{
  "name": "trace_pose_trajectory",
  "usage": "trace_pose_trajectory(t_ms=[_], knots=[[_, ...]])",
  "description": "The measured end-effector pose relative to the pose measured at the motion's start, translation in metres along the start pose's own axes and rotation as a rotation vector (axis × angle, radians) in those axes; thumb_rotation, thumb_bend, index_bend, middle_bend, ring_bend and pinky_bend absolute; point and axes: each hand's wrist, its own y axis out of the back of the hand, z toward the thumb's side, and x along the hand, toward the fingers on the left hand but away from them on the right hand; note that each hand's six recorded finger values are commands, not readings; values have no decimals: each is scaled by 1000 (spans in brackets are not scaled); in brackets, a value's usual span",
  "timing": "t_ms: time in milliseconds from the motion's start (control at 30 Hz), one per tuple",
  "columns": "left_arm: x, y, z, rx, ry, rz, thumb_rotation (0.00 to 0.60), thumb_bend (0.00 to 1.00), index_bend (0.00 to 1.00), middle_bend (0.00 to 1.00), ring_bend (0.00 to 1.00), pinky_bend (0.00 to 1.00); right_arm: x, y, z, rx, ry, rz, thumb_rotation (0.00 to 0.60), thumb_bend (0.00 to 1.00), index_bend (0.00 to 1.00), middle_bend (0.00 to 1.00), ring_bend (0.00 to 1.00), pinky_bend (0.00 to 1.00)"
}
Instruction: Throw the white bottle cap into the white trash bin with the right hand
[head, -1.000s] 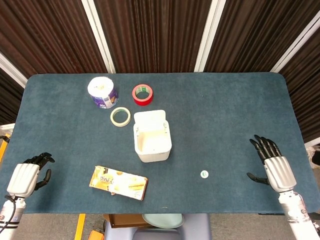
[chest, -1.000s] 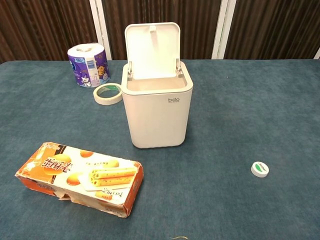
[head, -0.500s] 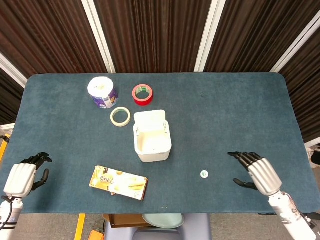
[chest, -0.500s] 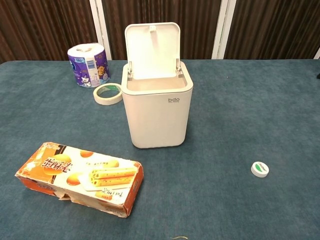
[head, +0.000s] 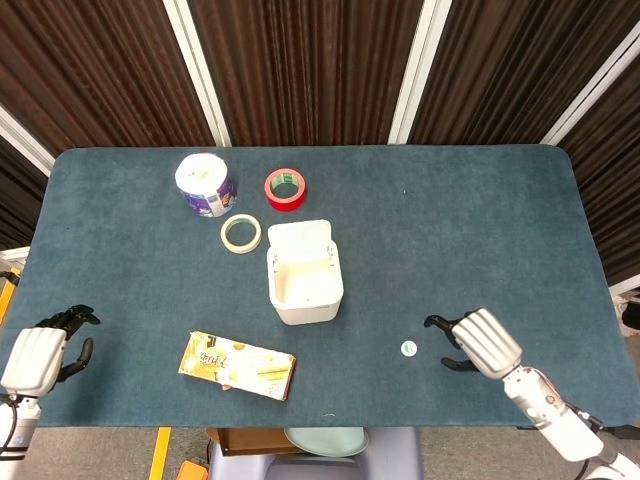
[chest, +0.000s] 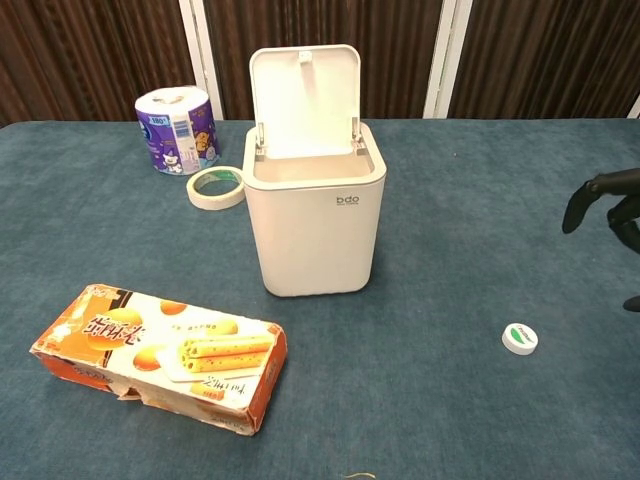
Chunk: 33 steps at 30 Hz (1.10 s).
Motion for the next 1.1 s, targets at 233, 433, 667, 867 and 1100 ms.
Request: trace_pose_trajectory(t_ms=[233,433,667,867,1100], knots=[[0,1,-1,-7,2,-3,600,531,385,287,368,493,-18,-15,-3,41,-20,115,600,270,524,850,943,927],[-1,1,-1,-9,2,-7,600,531,384,289,369,493,-31,-28,0,34,-17,160,600,276,564,852,944,927],[-1,0,-2,-9,8,-18,600,530,384,291,370,494,-42,-51,0,31,-7,219,600,276,565,852,944,927],[-1,0,-2,-6,11,-21,600,531,384,292,370,494,-49,-62,0,27,-9,235,600,277,565,852,944,927],[-1,1,-3,-9,16,-23,600,531,385,293,371,494,-54,-74,-2,34,-13,268,600,280,573,852,944,927]])
